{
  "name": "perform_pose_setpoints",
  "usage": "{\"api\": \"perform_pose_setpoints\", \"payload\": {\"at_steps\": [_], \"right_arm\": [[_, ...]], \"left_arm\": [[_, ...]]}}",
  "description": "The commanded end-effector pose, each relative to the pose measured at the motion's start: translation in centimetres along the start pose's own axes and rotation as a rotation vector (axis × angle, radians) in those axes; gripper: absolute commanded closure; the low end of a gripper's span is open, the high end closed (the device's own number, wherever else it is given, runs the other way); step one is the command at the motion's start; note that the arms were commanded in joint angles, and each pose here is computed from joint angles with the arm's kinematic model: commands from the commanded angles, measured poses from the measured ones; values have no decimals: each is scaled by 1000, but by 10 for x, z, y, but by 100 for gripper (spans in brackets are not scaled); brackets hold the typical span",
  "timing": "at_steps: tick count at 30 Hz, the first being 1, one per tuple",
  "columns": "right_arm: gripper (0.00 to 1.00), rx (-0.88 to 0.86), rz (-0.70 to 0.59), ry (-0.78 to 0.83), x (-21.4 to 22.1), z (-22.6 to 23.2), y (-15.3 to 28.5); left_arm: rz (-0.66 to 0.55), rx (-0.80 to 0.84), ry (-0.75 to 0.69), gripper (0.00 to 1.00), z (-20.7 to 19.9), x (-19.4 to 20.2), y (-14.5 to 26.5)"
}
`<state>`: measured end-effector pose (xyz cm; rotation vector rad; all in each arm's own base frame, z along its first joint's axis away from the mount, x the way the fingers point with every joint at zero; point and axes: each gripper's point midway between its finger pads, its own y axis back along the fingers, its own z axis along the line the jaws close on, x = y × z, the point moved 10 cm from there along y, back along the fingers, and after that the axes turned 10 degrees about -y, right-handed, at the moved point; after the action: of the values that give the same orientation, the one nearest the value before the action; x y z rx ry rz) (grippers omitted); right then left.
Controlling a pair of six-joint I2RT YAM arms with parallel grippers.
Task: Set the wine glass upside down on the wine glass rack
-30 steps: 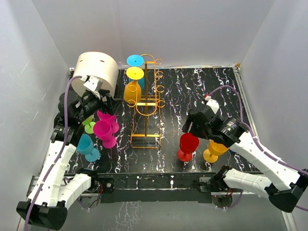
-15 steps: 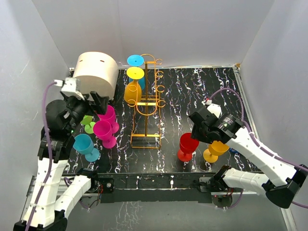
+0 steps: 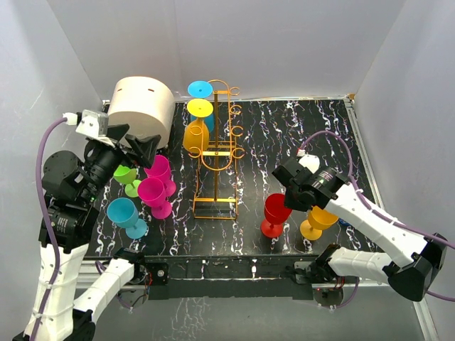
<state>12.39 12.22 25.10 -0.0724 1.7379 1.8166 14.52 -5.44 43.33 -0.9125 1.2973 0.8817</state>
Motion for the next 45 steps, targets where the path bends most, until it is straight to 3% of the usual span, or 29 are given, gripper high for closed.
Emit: {"api": "perform_pose_setpoints", "payload": {"at_steps": [1,4,11,15,24,32,40,45], "right_arm": [[90,-13,-63,-3,-4,-1,1],[100,-17,-67,-1,-3,-4,1],[100,-116,-153,-28,-13,-7,19],[100,-241,-271,-95,-28,-6,43],[100,-509,-579,-291,-66,-6,97],[100,-797,-765,-417,-88,-4,140],[100,-1028,-861,-544,-100,2,169],[100,-1131,-877,-560,-107,16,178]], "left_arm": [[-121,164,-56,1,-12,-23,2],[-159,250,-43,1,-18,-29,1],[-284,334,69,1,-29,-52,10],[-345,444,144,1,-39,-63,12],[-319,571,294,1,-47,-89,9],[-275,700,606,6,-53,-94,-25],[-286,739,812,6,-51,-97,-50],[-328,773,867,3,-51,-100,-61]]}}
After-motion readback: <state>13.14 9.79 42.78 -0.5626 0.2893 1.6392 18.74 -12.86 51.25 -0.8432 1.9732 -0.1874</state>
